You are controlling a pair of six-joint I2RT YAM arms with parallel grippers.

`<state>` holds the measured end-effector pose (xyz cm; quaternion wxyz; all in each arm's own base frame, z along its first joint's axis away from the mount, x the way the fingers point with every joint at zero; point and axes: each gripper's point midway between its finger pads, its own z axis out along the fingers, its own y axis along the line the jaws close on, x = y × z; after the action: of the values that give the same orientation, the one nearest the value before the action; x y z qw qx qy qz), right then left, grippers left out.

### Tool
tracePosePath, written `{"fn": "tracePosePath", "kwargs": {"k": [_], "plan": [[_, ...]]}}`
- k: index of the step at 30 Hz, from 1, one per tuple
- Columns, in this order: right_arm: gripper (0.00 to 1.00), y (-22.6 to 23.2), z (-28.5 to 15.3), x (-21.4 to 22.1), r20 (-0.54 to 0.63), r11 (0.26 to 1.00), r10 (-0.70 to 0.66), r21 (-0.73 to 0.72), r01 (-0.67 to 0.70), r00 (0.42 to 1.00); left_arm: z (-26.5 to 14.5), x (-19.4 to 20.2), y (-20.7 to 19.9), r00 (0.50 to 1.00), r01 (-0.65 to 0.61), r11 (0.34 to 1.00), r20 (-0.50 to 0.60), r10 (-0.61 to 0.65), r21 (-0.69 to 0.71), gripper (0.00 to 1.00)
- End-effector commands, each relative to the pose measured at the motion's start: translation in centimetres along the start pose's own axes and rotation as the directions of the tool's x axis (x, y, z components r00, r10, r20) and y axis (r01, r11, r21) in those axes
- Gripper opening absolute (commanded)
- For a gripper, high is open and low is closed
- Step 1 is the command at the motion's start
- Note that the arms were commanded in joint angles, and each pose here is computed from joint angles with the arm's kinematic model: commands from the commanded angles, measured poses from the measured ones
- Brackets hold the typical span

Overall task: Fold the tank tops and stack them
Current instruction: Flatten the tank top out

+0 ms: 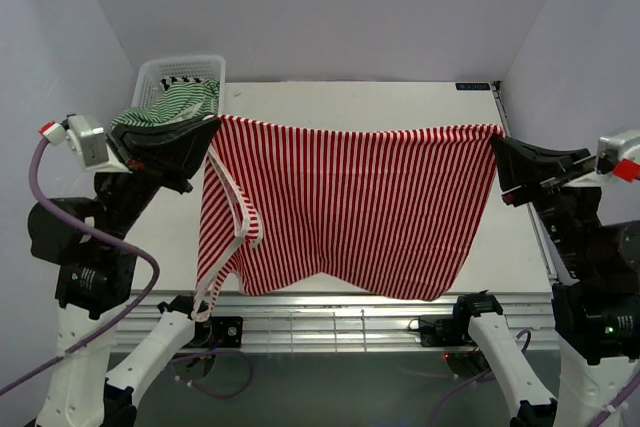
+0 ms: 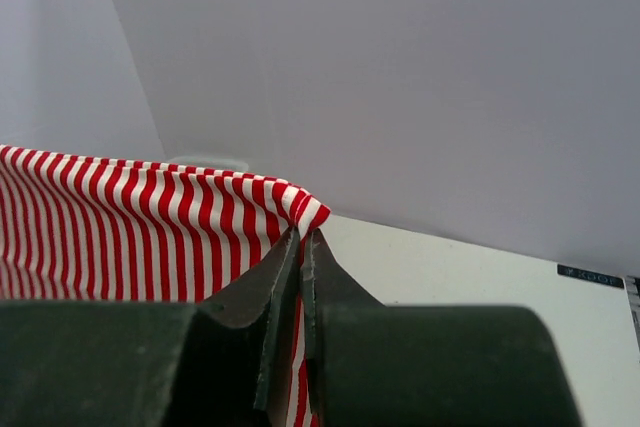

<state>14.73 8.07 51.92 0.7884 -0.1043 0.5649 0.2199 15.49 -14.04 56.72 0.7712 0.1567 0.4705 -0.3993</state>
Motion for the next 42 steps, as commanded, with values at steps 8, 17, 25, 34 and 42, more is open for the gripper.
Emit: {"fn": "tracePosePath", "kwargs": {"k": [8,17,25,34,42], "plan": [[0.08,-12.5,9.1,21.8,-0.434,0.936,0.170,0.351,-0.008,0.885,5.0,26.5,18.3,0.859,0.089,0.899,-0.424,-0.286,-0.428,0.00],[0.48,-22.2,17.0,38.1,-0.707,0.890,0.227,0.429,0.151,0.670,9.7,47.0,36.1,0.574,-0.085,0.749,-0.647,-0.503,-0.658,0.98],[0.90,-17.1,15.6,34.7,-0.678,0.936,0.253,0.351,0.001,0.691,12.2,42.4,29.7,0.671,-0.021,0.824,-0.619,-0.408,-0.566,0.98],[0.90,-8.6,5.3,40.1,-0.779,0.931,0.364,0.322,-0.172,0.510,2.5,43.5,21.5,0.558,0.064,0.776,-0.622,-0.549,-0.628,0.98],[0.90,-6.3,1.8,45.0,-0.836,0.909,0.410,0.339,-0.244,0.366,-5.0,49.3,18.3,0.402,0.062,0.720,-0.643,-0.652,-0.691,0.98]]}}
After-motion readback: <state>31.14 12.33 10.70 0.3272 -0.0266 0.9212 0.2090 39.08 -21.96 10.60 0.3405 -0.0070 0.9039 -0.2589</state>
